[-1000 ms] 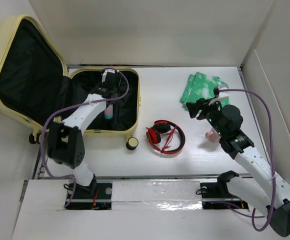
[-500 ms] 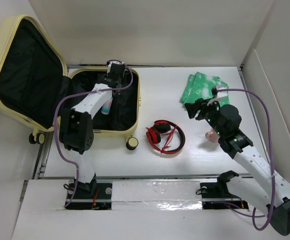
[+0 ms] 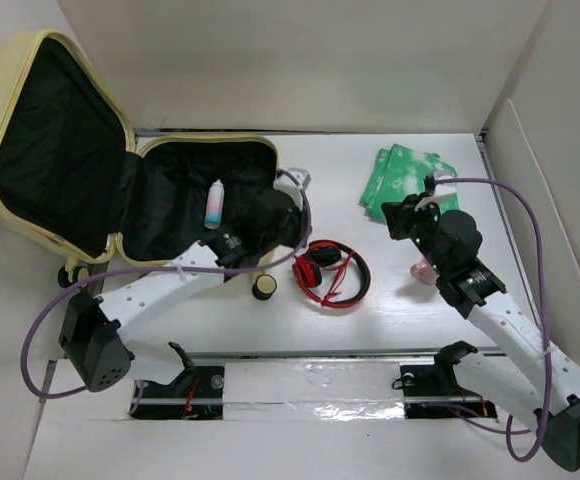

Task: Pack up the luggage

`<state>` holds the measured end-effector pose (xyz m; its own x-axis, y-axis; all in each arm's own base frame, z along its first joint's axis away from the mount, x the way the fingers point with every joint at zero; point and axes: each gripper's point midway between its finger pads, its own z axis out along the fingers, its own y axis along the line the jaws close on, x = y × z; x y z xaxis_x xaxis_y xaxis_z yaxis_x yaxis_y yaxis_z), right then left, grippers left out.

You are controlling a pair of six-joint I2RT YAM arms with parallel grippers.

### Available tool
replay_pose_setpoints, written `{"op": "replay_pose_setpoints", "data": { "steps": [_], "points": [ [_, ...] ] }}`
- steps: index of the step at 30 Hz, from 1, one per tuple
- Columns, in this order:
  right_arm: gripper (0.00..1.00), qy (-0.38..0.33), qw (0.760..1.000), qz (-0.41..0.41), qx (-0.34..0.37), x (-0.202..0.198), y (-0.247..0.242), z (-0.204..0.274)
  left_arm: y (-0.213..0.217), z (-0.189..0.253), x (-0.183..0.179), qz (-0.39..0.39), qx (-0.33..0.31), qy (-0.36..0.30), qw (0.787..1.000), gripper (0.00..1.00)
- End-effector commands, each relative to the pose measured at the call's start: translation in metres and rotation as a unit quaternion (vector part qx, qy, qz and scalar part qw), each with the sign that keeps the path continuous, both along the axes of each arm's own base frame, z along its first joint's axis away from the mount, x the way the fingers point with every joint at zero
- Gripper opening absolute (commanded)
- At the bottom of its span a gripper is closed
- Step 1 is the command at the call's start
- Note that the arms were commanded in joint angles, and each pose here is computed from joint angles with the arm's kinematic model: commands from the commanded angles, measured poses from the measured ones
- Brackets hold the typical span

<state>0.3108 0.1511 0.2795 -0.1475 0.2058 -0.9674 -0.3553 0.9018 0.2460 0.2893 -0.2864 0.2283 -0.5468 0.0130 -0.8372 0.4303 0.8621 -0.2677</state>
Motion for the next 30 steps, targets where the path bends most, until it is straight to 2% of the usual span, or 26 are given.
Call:
{"op": "replay_pose_setpoints", "data": {
  "steps": [1, 2, 5, 6, 11, 15, 23, 28, 30],
  "points": [
    [0.14, -0.013, 1.000, -0.009, -0.003, 0.004, 0.000, 0.006, -0.012, -0.034, -0.032, 0.015, -0.012, 0.041, 0.999, 0.19],
    [0.18, -0.010, 1.000, -0.009, -0.006, 0.005, 0.000, 0.004, -0.009, -0.036, -0.035, 0.034, -0.008, 0.035, 0.999, 0.37],
    [0.32, -0.004, 1.000, -0.011, -0.012, 0.007, 0.000, 0.000, -0.007, -0.059, -0.056, 0.057, 0.006, 0.051, 0.997, 0.60],
    [0.34, -0.004, 1.000, -0.012, -0.012, 0.008, 0.000, 0.000, -0.004, -0.070, -0.063, 0.059, 0.009, 0.062, 0.996, 0.62],
    [0.43, 0.001, 1.000, -0.005, -0.013, 0.009, 0.006, -0.004, -0.005, -0.099, -0.067, 0.075, -0.014, 0.088, 0.993, 0.68],
    [0.47, 0.006, 1.000, 0.001, -0.020, 0.011, 0.010, -0.008, -0.012, -0.116, -0.059, 0.084, 0.006, 0.089, 0.993, 0.72],
    [0.66, 0.009, 0.999, 0.019, -0.031, 0.010, 0.023, -0.011, -0.030, -0.128, -0.033, 0.088, 0.018, 0.073, 0.993, 0.76],
    [0.71, 0.007, 0.999, 0.023, -0.033, 0.010, 0.026, -0.010, -0.026, -0.146, -0.019, 0.121, 0.061, 0.064, 0.989, 0.72],
    [0.71, 0.007, 0.999, 0.028, -0.033, 0.008, 0.029, -0.011, -0.022, -0.152, -0.012, 0.140, 0.078, 0.050, 0.986, 0.66]
  ]
}}
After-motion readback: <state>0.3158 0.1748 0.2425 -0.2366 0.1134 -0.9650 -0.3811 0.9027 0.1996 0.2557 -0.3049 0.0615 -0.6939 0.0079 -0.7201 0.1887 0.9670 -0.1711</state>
